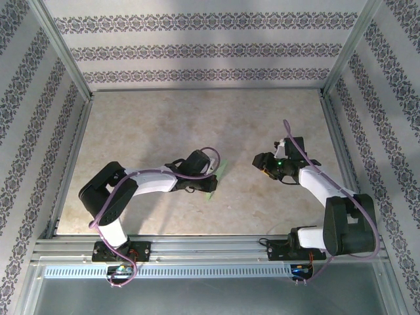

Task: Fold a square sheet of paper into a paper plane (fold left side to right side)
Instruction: Fold the wing for the fifth time at the center of the table.

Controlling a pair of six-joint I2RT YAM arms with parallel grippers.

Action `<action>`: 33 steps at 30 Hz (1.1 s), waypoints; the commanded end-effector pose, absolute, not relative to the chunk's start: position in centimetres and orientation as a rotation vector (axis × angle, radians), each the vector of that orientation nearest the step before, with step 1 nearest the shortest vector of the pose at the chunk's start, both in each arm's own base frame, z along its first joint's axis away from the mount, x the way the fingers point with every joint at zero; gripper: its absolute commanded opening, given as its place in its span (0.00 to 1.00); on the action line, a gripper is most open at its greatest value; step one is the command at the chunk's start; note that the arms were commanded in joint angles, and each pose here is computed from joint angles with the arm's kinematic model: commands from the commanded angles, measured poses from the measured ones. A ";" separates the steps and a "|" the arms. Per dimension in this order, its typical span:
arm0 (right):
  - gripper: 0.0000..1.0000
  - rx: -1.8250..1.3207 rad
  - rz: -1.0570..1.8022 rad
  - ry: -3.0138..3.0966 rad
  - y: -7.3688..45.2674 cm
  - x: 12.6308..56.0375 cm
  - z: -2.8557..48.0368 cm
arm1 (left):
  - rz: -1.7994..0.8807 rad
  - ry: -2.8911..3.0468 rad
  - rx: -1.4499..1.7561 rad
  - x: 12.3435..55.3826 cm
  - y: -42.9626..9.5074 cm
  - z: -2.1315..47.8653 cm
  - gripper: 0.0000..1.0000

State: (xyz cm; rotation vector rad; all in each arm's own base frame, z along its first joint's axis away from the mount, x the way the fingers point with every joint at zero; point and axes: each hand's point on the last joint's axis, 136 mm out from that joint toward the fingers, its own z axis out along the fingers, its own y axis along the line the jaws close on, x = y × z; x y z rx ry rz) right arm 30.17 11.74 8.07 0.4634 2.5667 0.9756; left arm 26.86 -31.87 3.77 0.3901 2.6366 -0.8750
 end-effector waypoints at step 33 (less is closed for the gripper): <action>0.42 0.335 1.059 2.597 23.5 32.6 4.4 | -1.481 2.401 -0.127 28.7 -33.4 4.6 0.00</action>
